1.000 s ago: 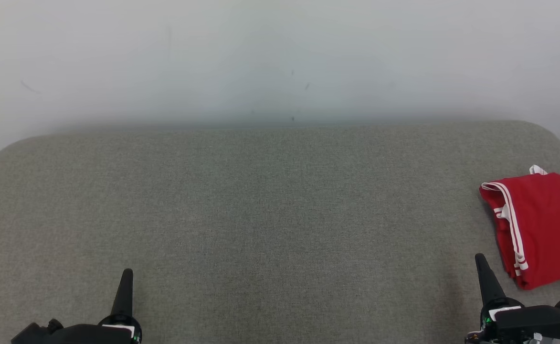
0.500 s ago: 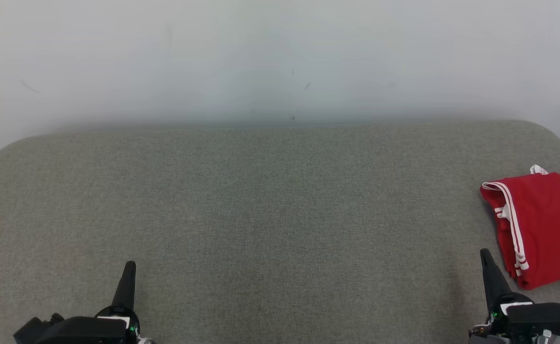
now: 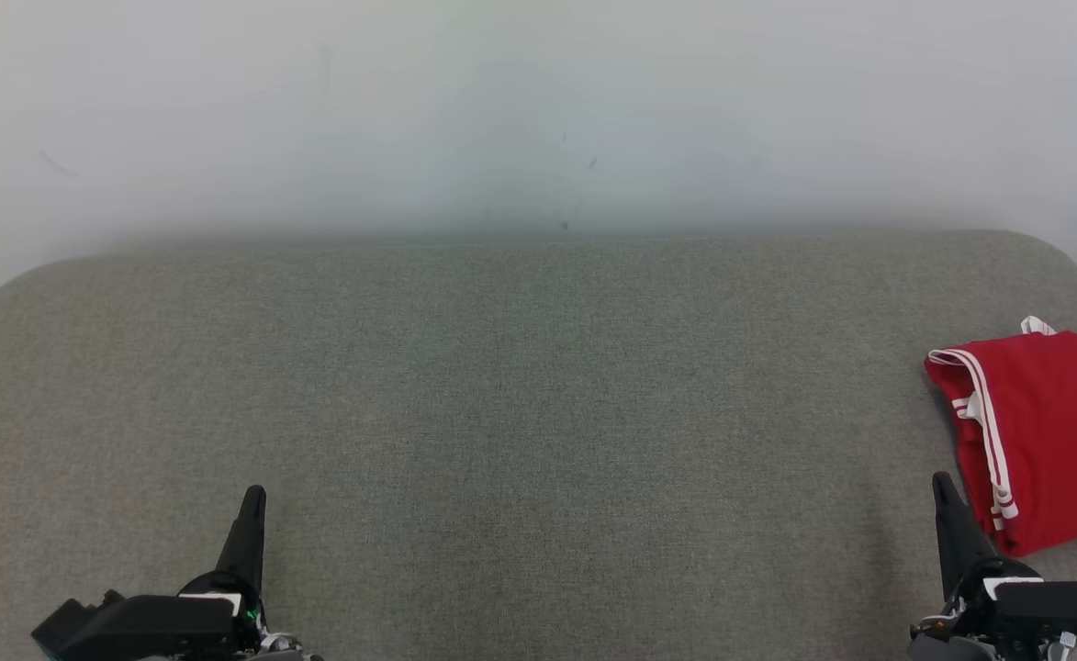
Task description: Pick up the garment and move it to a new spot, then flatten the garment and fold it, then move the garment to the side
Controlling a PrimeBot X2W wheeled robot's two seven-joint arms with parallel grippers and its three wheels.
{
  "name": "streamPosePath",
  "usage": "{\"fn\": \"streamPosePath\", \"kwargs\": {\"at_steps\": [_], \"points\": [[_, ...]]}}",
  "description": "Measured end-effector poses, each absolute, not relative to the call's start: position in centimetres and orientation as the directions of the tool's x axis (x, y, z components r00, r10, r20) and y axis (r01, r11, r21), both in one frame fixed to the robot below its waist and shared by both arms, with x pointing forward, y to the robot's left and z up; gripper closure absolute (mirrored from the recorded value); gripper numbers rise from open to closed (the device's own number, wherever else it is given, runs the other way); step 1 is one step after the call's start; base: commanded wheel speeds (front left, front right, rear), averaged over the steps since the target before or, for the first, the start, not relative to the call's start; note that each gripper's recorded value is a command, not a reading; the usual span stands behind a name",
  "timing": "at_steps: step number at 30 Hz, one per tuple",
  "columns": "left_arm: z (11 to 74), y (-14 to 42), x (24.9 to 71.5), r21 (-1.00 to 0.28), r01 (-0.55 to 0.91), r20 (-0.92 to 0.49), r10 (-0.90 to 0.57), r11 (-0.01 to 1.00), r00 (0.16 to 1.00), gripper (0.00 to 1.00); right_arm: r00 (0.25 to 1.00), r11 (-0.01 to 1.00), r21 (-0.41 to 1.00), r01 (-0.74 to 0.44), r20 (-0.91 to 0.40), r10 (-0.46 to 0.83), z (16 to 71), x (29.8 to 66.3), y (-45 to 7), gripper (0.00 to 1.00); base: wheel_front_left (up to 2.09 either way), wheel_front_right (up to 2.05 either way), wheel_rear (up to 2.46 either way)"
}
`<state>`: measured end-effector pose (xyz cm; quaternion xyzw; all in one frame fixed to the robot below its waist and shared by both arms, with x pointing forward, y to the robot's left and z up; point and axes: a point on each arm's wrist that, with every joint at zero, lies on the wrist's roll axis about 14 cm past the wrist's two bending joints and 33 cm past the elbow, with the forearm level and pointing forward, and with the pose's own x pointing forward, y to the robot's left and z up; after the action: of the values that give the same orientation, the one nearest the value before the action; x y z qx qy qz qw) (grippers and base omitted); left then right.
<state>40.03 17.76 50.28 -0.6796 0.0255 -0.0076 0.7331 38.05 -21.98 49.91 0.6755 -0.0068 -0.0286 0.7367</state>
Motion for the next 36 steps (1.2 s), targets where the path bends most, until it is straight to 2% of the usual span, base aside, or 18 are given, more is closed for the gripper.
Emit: {"fn": "streamPosePath", "kwargs": {"at_steps": [15,36], "points": [[50.74,17.52,40.45,-1.0,-0.012,-0.012,-0.062,-0.001,0.998,1.0,0.998,-0.002,1.0,0.005,-0.005,-0.059,50.5,38.34,-22.32,1.0,0.0,0.0,0.0],[50.73,17.52,40.46,-1.0,-0.013,-0.013,-0.062,-0.001,0.998,1.0,0.998,-0.004,1.0,0.003,-0.004,-0.059,50.56,38.39,-22.33,1.0,0.0,0.0,0.0]]}}
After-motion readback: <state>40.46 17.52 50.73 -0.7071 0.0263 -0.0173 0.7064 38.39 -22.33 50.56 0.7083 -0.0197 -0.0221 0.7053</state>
